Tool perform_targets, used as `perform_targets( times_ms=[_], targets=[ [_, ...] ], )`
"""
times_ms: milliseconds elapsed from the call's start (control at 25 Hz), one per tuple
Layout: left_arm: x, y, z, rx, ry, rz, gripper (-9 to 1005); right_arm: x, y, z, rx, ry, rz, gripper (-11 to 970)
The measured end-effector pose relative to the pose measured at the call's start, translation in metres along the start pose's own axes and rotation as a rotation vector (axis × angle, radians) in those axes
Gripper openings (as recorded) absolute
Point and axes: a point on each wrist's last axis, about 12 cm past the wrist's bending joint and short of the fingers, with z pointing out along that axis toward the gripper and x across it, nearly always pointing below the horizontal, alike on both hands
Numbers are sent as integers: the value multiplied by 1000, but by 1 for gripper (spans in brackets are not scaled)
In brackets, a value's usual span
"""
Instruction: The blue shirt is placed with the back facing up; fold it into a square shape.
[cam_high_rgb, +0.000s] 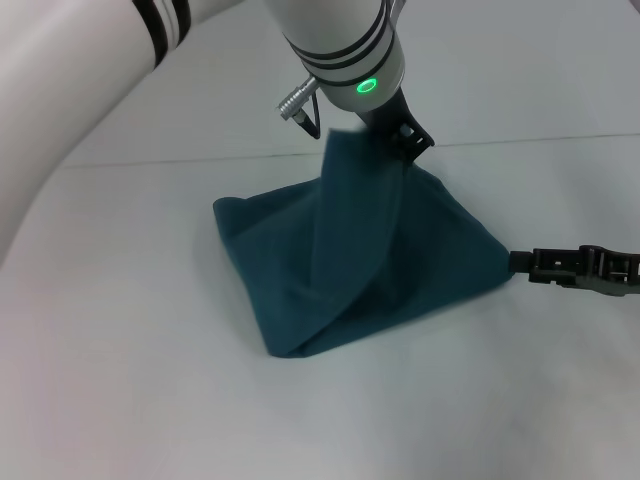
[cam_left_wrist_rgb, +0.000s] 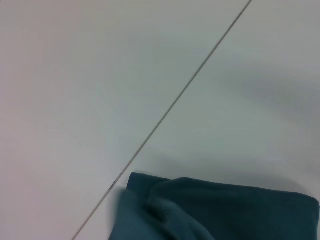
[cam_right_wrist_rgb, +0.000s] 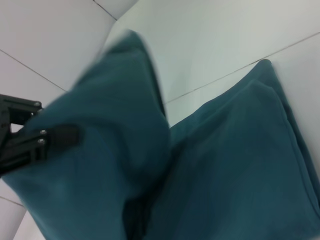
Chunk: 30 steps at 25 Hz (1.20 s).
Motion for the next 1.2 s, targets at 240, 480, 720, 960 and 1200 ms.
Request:
perform_targets(
  times_ms=[240,480,720,960,1200],
  targets=[
    [-5,3,-5,4,-50,-33,239,0,0,0,0,0,0,625],
    [-8,9,-18,56,-160,-110,523,0,0,-1,2,0,0,625],
    [4,22,-19,91,-187,-219,595,-1,-1,-2,3,-1,0,626],
    [59,52,-8,291,-237,-596,591,-1,-2,-4,10,-4,0,626],
    [154,71,-4,496,-298,-912,590,-5,-3,-9,20,7,-10,626]
  ],
)
